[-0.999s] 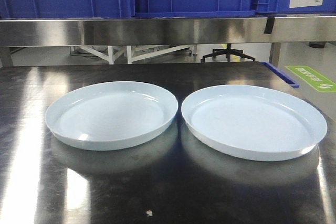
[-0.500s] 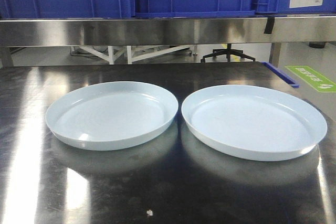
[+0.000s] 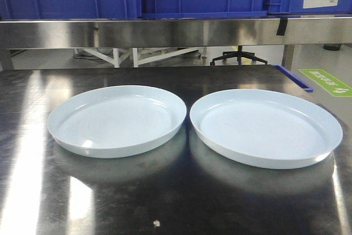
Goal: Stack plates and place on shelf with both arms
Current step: 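Release the plate and raise the left gripper away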
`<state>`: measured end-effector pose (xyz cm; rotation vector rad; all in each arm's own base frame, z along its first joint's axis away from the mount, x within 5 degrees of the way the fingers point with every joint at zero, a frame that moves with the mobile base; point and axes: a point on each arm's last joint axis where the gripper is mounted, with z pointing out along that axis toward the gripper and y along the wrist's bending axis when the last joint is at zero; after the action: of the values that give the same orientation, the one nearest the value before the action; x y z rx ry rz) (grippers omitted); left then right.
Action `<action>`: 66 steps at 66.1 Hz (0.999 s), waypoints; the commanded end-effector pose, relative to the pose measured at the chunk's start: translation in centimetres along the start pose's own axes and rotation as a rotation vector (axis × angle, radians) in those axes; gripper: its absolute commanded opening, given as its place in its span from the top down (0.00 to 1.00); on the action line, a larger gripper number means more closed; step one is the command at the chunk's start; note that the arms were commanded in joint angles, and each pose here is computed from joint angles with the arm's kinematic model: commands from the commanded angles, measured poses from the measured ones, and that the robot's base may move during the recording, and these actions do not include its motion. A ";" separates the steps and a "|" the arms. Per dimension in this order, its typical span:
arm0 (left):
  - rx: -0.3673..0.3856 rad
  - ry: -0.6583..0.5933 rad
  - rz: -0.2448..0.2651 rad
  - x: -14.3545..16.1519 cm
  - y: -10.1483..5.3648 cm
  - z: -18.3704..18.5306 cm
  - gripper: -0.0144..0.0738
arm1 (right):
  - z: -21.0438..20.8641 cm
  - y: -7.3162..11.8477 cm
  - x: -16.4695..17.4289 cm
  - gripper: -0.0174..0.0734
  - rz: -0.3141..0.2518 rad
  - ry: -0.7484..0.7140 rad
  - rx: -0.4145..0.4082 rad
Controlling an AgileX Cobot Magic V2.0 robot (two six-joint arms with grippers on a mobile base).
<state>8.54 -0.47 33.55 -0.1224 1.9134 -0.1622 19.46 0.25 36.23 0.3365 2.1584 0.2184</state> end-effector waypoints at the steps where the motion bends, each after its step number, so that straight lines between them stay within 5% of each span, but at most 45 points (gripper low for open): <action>1: 0.100 -0.085 0.008 -1.0 -1.0 -0.2 0.74 | -1.0 0.6 -1.6 0.20 -0.004 -0.106 -0.035; 15: 0.149 -0.100 0.107 -0.7 -1.4 0.0 0.74 | -1.0 0.6 -1.5 0.20 -0.004 -0.103 -0.034; 34: 0.140 -0.104 0.320 -0.3 -1.4 0.2 0.74 | -1.0 0.6 -1.5 0.20 -0.004 -0.103 -0.034; 48: 0.146 -0.044 0.389 1.5 -1.3 1.1 0.74 | -1.0 0.5 -1.5 0.20 -0.004 -0.102 -0.033; 66: 0.142 -0.008 0.397 2.5 -1.2 1.6 0.74 | -1.0 0.5 -1.4 0.20 -0.004 -0.093 -0.031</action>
<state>9.03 -1.81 29.39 0.3383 1.9682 -0.0004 19.43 0.25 36.18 0.3373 2.1656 0.2177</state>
